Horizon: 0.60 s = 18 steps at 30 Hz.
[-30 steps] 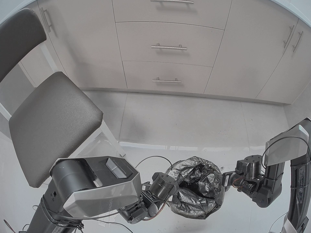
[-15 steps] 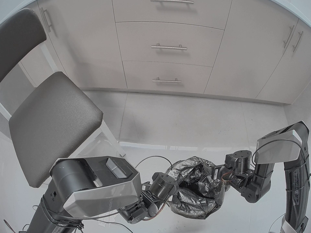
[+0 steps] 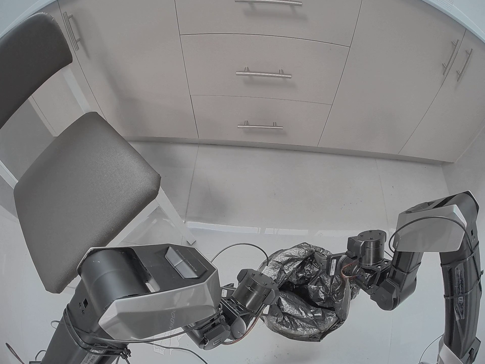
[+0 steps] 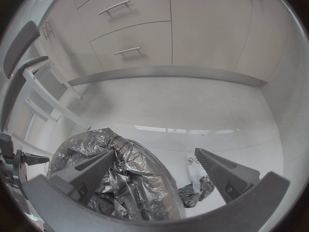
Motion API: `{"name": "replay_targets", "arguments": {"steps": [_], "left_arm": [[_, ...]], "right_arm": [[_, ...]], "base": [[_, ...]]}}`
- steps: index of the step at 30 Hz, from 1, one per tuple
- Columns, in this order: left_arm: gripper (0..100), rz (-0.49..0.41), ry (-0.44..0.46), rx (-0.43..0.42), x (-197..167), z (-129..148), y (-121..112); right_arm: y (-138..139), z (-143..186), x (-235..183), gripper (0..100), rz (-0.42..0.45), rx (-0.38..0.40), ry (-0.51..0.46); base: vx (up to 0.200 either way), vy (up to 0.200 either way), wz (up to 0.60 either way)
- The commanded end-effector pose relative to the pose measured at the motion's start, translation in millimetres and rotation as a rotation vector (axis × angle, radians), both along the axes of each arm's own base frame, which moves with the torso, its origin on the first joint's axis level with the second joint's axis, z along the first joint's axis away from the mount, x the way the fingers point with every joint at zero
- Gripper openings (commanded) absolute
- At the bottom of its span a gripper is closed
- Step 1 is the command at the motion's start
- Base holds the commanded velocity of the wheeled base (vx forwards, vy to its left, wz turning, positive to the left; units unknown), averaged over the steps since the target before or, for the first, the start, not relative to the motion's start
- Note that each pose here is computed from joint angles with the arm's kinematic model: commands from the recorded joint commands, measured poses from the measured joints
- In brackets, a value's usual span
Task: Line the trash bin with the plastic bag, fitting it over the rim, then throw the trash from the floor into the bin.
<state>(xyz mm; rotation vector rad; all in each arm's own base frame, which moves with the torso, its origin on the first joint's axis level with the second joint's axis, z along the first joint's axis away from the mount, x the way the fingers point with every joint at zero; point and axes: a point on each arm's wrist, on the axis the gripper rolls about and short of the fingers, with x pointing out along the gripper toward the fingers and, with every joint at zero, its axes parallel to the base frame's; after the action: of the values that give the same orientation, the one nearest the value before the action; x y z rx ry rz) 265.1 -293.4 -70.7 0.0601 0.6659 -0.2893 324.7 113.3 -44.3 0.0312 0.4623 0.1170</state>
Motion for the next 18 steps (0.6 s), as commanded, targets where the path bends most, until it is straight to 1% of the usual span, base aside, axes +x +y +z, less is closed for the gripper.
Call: {"name": "replay_targets", "arguments": {"steps": [1,6,13,18], "left_arm": [[100,0.001,0.0,0.0,0.0,0.1,0.1],[100,0.001,-0.001,-0.001,0.1,0.2,0.0],[100,0.001,-0.001,-0.001,0.1,0.2,0.0],[100,0.001,-0.001,-0.001,0.1,0.2,0.0]], "right_arm": [[-5.0,-0.5,-1.5,100,-0.014,-0.003,0.008],[-12.2,-2.8,-11.3,100,-0.025,-0.013,0.04],[-20.2,-4.5,-21.1,100,-0.038,-0.017,0.047],[-25.1,-3.9,-38.2,100,-0.033,-0.017,0.049]], "base": [[0.0,0.0,0.0],[0.0,0.0,0.0],[0.0,0.0,0.0],[0.0,0.0,0.0]]}}
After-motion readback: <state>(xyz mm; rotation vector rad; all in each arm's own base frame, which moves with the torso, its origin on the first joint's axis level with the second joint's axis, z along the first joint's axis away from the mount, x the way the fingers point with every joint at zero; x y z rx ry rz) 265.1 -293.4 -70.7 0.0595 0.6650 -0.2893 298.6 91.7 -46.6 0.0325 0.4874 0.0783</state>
